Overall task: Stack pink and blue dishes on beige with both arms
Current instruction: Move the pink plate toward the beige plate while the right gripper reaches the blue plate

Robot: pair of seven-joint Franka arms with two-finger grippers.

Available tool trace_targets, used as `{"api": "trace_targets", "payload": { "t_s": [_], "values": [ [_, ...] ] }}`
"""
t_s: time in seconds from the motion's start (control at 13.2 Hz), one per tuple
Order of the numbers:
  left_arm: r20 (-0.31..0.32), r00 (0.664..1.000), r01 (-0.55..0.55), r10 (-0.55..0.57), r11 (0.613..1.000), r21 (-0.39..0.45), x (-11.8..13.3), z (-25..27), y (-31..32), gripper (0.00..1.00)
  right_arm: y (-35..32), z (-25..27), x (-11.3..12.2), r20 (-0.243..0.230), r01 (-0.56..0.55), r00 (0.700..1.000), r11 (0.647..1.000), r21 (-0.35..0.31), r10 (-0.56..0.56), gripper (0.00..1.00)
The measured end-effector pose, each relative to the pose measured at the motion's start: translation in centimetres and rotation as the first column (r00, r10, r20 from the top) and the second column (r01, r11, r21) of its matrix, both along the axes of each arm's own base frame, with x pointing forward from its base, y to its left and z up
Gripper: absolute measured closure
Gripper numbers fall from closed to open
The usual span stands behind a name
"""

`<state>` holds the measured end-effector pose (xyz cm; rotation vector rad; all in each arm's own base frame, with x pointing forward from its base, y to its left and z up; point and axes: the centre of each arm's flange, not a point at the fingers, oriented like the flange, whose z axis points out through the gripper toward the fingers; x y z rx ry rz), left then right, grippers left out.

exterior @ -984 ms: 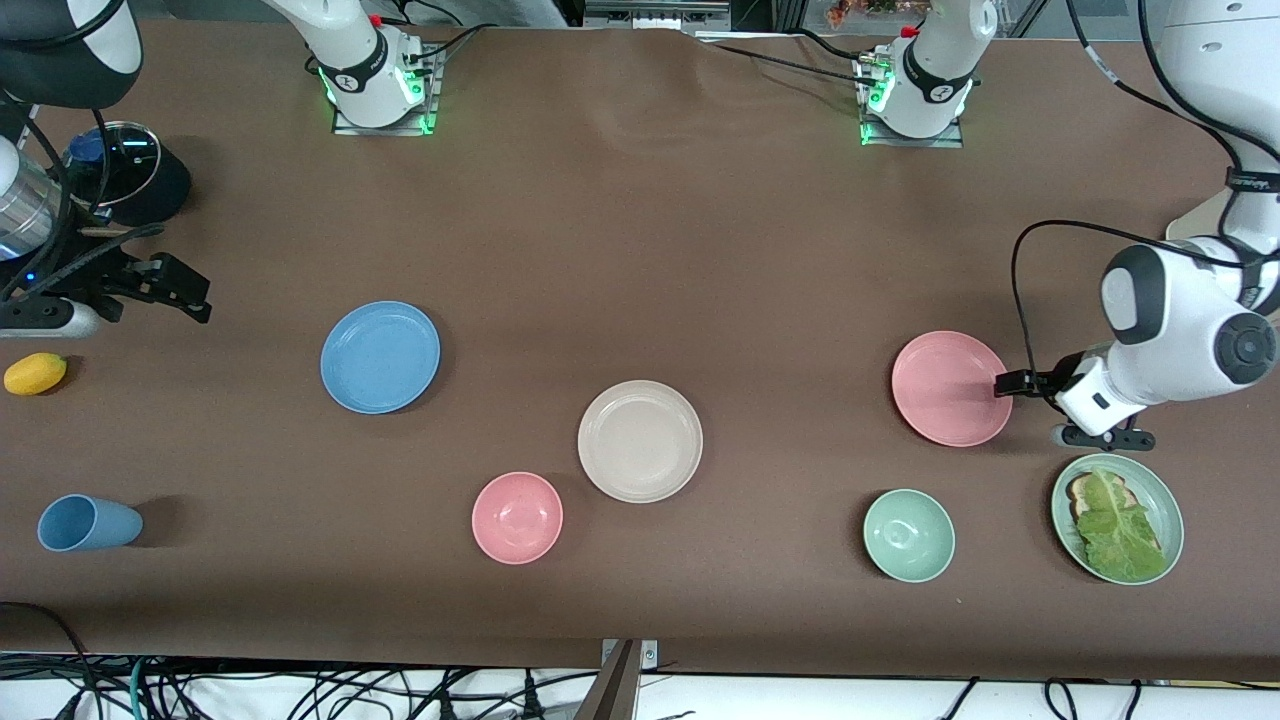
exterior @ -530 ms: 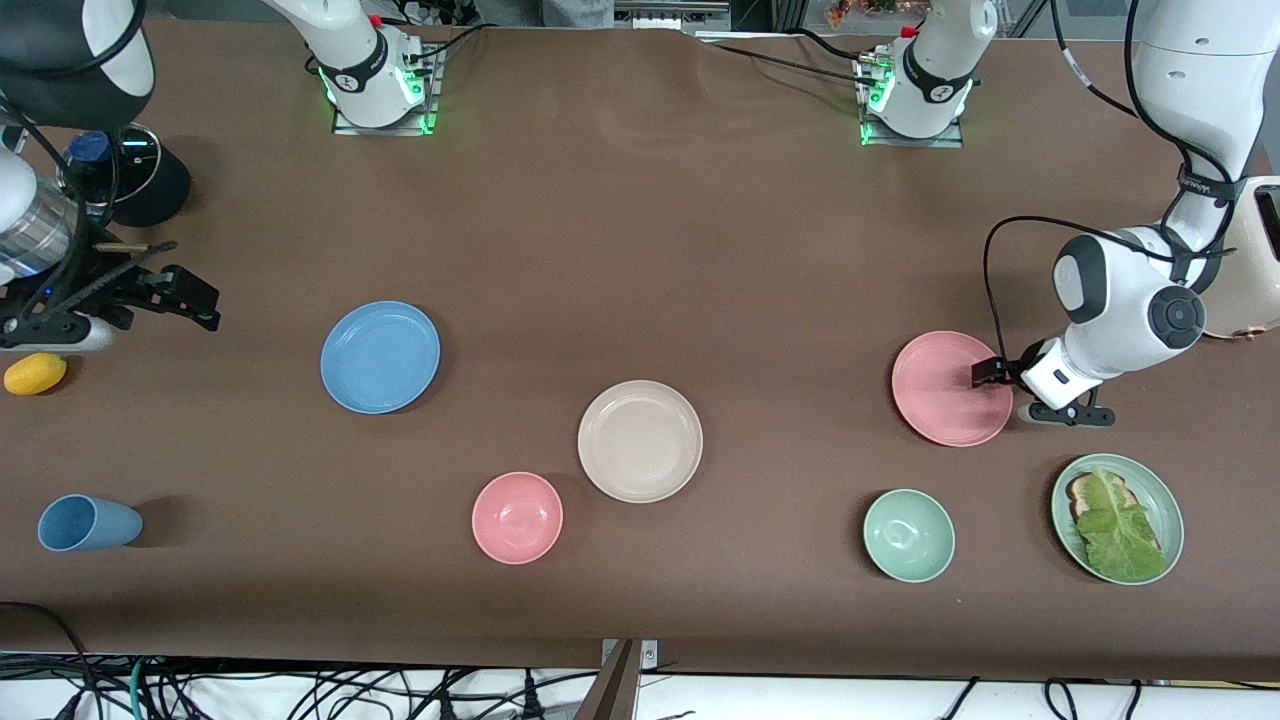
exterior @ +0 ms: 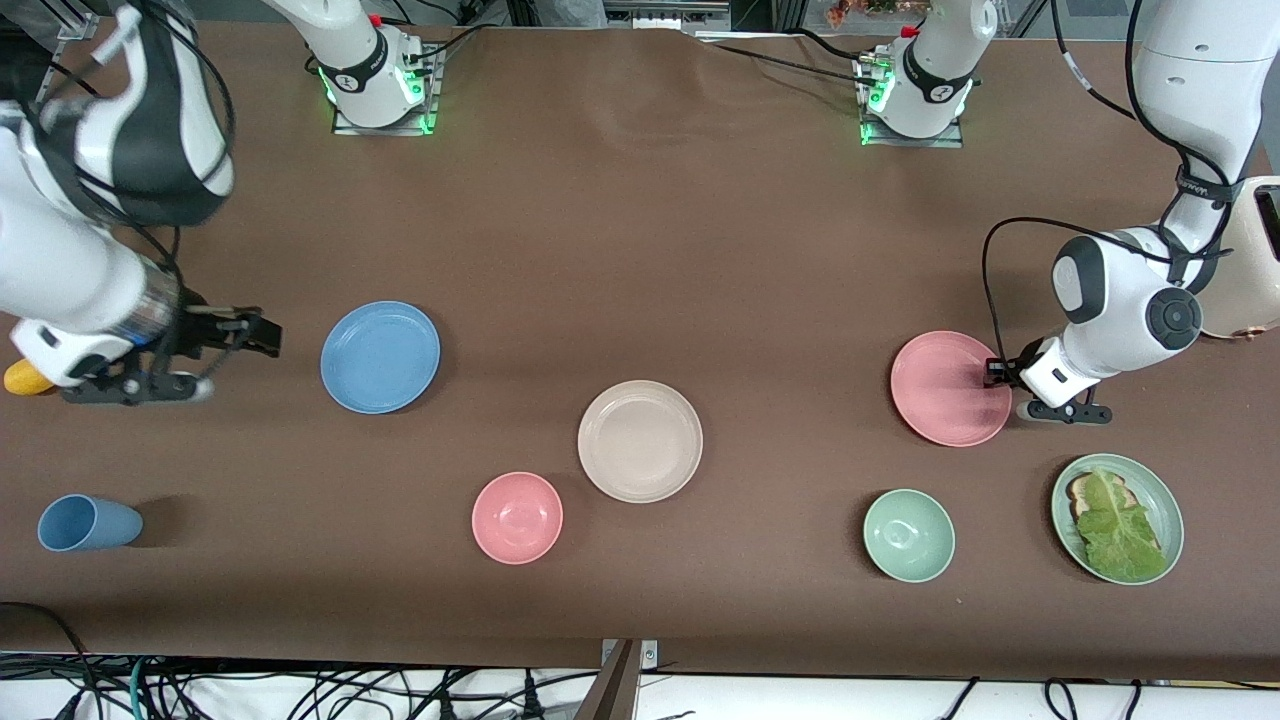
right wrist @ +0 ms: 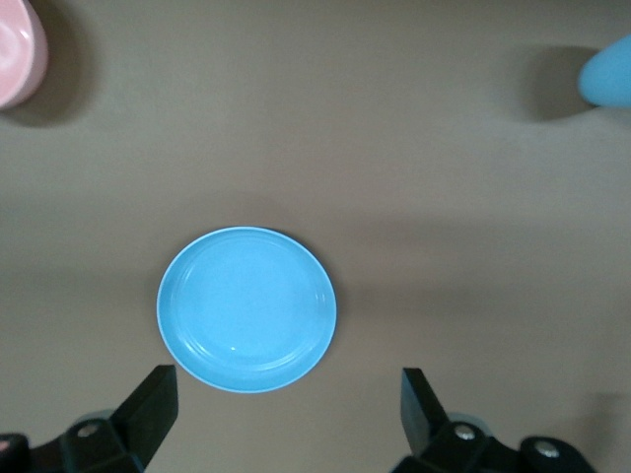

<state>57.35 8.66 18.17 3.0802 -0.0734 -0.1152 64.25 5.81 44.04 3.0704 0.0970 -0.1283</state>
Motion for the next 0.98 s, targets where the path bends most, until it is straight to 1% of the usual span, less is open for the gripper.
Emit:
{"api": "trace_targets", "payload": {
  "t_s": [0.08,0.15,0.3,0.45,0.53,0.61,0.76,0.83,0.98],
  "values": [
    [0.007,1.000,0.003,-0.003,1.000,0.000,0.2,0.3,-0.1,0.87,0.4,-2.3,0.6,-0.012,-0.007,1.000,1.000,-0.005,0.007,0.00],
    [0.014,1.000,0.012,-0.012,1.000,0.000,0.6,0.9,-0.3,0.89,0.6,-4.4,1.1,-0.016,-0.011,1.000,1.000,-0.009,0.011,0.00],
    [0.005,0.999,0.033,-0.033,0.999,-0.005,1.3,2.1,-1.0,0.90,0.7,-8.5,1.5,-0.014,-0.018,1.000,1.000,-0.014,0.018,0.00],
    [-0.032,0.997,0.065,-0.066,0.998,-0.024,2.3,4.7,-3.2,0.95,0.4,-12.2,0.7,-0.015,-0.023,1.000,1.000,-0.015,0.022,0.00],
    [-0.055,0.996,0.065,-0.067,0.997,-0.037,3.1,6.5,-5.1,0.95,0.1,-13.6,0.0,-0.016,-0.024,1.000,1.000,-0.014,0.024,0.00],
    [-0.071,0.996,0.050,-0.053,0.998,-0.047,3.9,8.3,-7.4,0.95,-0.1,-14.7,-0.5,-0.015,-0.025,1.000,1.000,-0.014,0.025,0.00],
    [-0.081,0.997,0.011,-0.016,0.998,-0.057,5.3,11.9,-12.5,0.95,-0.6,-16.1,-1.5,-0.024,-0.035,0.999,0.999,-0.014,0.035,0.00],
    [-0.076,0.997,-0.010,0.006,0.998,-0.057,5.7,13.4,-15.1,0.95,-1.1,-16.6,-1.8,-0.024,-0.044,0.999,0.999,-0.014,0.043,0.00],
    [-0.061,0.997,-0.047,0.044,0.998,-0.052,6.0,15.0,-20.6,0.95,-2.7,-17.6,-2.7,-0.001,-0.058,0.998,0.998,-0.016,0.058,0.00]
  ]
}}
